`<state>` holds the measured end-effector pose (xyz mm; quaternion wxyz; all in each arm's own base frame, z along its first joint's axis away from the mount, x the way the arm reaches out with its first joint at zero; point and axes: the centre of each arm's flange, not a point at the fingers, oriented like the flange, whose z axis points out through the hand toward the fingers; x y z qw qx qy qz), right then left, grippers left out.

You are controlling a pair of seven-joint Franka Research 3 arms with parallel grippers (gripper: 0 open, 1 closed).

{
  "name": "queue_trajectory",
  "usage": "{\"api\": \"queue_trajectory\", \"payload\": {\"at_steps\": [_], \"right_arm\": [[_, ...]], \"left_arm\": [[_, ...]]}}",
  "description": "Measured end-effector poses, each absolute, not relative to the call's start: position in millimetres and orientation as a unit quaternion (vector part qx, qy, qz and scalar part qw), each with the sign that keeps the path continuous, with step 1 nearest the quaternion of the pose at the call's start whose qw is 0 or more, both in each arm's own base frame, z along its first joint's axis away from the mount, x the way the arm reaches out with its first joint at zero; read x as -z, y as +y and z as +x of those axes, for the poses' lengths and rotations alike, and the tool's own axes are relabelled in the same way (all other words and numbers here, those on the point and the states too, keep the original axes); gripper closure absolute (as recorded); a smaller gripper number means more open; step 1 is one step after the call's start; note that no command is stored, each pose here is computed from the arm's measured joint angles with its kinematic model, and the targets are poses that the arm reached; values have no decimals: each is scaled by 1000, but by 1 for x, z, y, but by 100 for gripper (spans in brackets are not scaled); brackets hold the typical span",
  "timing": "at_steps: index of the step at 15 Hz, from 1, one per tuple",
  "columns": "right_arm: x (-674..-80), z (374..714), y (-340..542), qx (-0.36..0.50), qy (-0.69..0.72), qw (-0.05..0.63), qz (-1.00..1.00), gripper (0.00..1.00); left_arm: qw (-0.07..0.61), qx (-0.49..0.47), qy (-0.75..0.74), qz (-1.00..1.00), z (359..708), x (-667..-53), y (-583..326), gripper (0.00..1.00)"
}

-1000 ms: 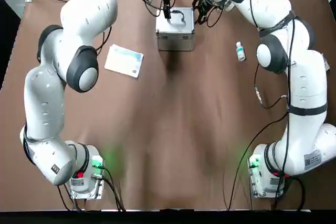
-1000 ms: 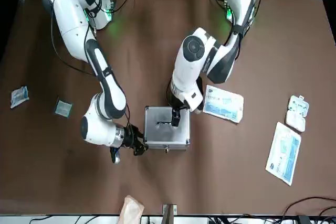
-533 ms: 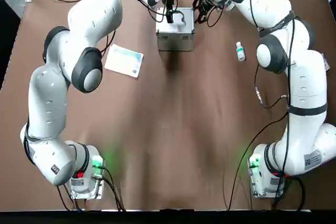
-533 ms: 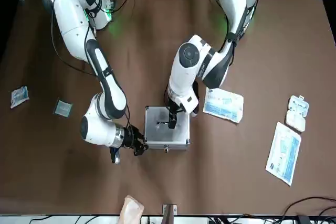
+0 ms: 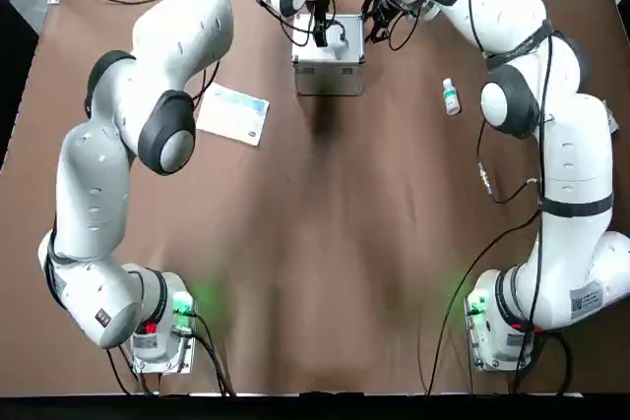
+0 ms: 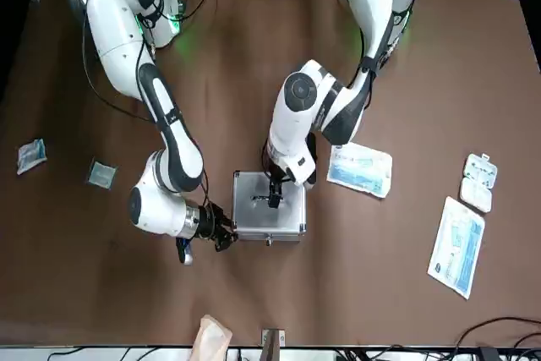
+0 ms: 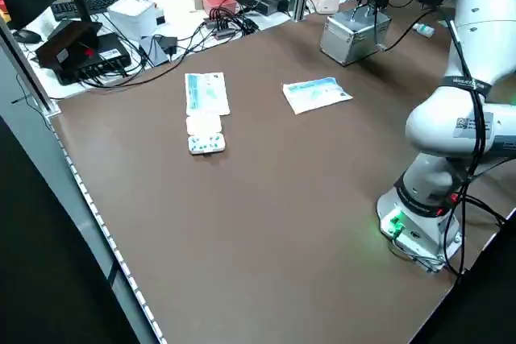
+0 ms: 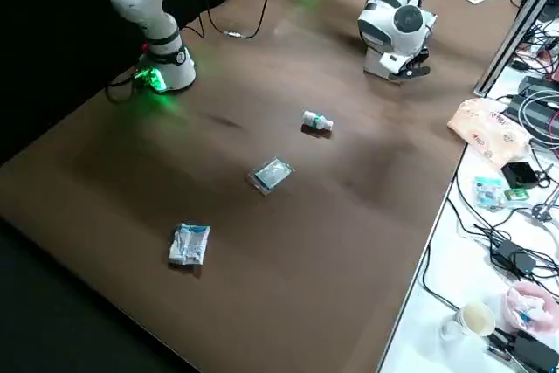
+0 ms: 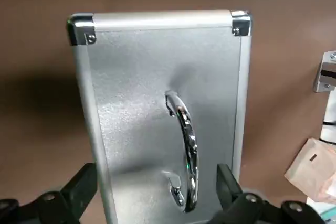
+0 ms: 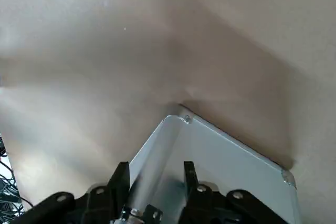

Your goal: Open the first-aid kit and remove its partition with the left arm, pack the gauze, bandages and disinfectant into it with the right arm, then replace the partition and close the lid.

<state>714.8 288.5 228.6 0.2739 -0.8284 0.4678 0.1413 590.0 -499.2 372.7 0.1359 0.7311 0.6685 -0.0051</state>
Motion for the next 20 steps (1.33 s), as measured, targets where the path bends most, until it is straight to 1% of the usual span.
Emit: {"api": "queue_trajectory", "payload": {"at_steps": [7,9,10,11,12,13,14,16,17,18,19,20], "right_arm": [[-229,715,289,-141,468,274,-828,53],[-229,715,289,-141,468,274,-828,53],[-229,715,289,-141,468,274,-828,53],[-229,715,289,-141,468,274,-828,53],[-229,715,289,-141,468,274,-828,53],[-229,715,289,-141,468,274,-828,53],[-229,715,289,-141,468,274,-828,53],[-229,715,289,-141,468,274,-829,53],[-229,715,289,-141,468,274,-829,53],[-229,715,289,-141,468,274,-829,53],[-229,715,289,-141,468,274,-829,53],[-229,715,289,-141,468,274,-829,53]], "left_arm": [[149,-7,668,729,598,-361,-498,0],[149,-8,667,730,598,-357,-498,1],[149,-8,667,730,597,-356,-499,7],[149,-8,666,731,597,-356,-500,17],[153,-9,665,731,596,-357,-502,31],[154,-9,665,731,596,-358,-502,32],[155,-10,665,731,596,-358,-502,36],[156,-10,665,731,597,-358,-502,38],[159,-11,664,730,597,-359,-502,45],[162,-11,664,730,598,-360,-502,48],[164,-12,664,730,598,-361,-503,48],[165,-12,663,730,598,-361,-503,54]]}}
